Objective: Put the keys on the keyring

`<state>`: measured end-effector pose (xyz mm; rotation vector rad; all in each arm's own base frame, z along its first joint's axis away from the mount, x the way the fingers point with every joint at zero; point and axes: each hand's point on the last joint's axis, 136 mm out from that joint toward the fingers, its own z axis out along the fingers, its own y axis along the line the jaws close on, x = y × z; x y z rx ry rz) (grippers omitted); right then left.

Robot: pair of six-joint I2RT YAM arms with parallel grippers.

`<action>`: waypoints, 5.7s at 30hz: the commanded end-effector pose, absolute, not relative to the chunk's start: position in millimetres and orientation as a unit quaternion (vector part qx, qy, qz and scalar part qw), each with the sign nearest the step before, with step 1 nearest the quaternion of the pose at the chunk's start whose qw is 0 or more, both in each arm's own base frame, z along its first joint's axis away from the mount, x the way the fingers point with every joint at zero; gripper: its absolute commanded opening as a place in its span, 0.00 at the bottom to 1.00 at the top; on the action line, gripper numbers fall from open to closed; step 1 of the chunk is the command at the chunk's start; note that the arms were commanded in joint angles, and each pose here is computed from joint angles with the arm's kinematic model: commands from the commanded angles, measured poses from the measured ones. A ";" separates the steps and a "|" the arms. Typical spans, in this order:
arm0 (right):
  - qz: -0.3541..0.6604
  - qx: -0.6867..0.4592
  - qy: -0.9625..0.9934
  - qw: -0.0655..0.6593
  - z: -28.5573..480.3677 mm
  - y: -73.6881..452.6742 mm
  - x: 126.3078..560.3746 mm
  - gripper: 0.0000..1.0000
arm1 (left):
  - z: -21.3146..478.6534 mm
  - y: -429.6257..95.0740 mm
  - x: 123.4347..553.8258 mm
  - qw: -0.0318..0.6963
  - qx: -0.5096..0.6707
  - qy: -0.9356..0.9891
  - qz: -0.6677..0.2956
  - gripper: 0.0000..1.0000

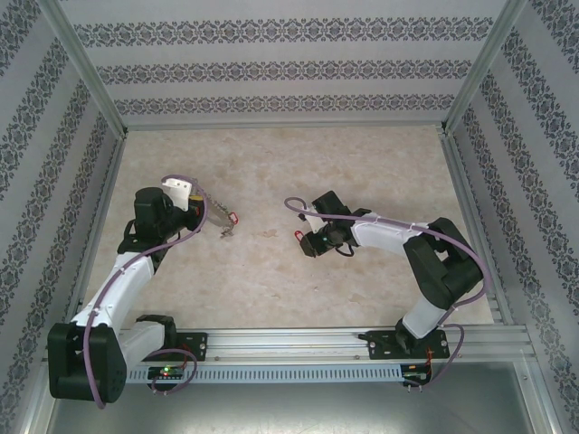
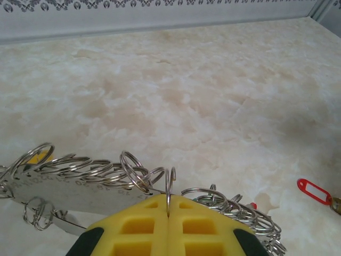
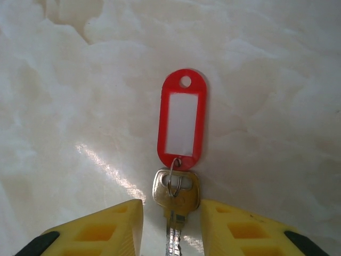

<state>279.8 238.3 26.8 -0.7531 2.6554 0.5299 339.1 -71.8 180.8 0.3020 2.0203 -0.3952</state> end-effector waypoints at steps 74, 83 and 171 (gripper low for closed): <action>0.435 -0.365 0.716 0.406 233.1 266.3 255.3 0.00 | 235.9 -285.3 283.3 0.501 0.591 0.586 -0.239 0.00; 0.429 -0.388 0.714 0.395 237.9 272.8 252.5 0.00 | 239.9 -295.3 297.9 0.518 0.564 0.608 -0.209 0.00; 0.369 -0.337 0.748 0.436 242.8 264.7 302.4 0.00 | 253.0 -307.7 315.5 0.549 0.495 0.640 -0.211 0.00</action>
